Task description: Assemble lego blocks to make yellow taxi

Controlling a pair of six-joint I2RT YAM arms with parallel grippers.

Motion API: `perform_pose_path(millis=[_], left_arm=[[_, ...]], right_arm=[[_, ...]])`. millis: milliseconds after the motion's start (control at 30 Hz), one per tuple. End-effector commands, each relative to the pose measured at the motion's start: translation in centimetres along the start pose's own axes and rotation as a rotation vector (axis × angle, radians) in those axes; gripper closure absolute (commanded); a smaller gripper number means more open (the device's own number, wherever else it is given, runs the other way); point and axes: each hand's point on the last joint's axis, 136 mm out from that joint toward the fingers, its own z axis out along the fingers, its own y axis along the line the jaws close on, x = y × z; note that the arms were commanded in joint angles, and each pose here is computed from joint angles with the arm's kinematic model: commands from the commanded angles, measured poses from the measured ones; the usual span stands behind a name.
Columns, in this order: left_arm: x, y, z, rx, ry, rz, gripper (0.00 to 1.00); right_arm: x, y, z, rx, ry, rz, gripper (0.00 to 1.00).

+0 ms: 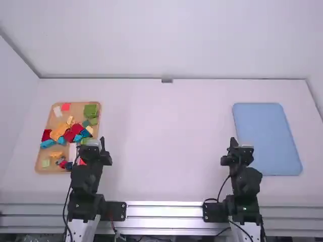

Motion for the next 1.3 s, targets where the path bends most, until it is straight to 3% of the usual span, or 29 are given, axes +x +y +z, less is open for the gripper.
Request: perform_pose_path(millis=[0, 300, 667, 967, 1267], left_arm=[[0.0, 0.0, 0.0, 0.000, 0.000, 0.000, 1.00], [-0.5, 0.0, -0.1, -0.002, 0.009, -0.001, 0.96], [-2.8, 0.3, -0.2, -0.014, 0.074, 0.000, 0.85], [-5.1, 2.3, 0.1, -0.138, 0.178, -0.100, 0.68], [-6.6, 3.6, 0.7, -0.234, 0.317, -0.185, 0.51]], right_arm=[[0.0, 0.0, 0.0, -0.001, 0.000, 0.002, 1.00], [-0.9, 0.6, -0.1, -0.030, 0.010, -0.016, 0.96], [-5.5, 3.2, 0.3, -0.149, 0.074, -0.090, 0.85], [-11.4, 7.7, 3.0, -0.332, 0.138, -0.187, 0.68], [-15.1, 13.3, 7.4, -0.509, 0.224, -0.258, 0.51]])
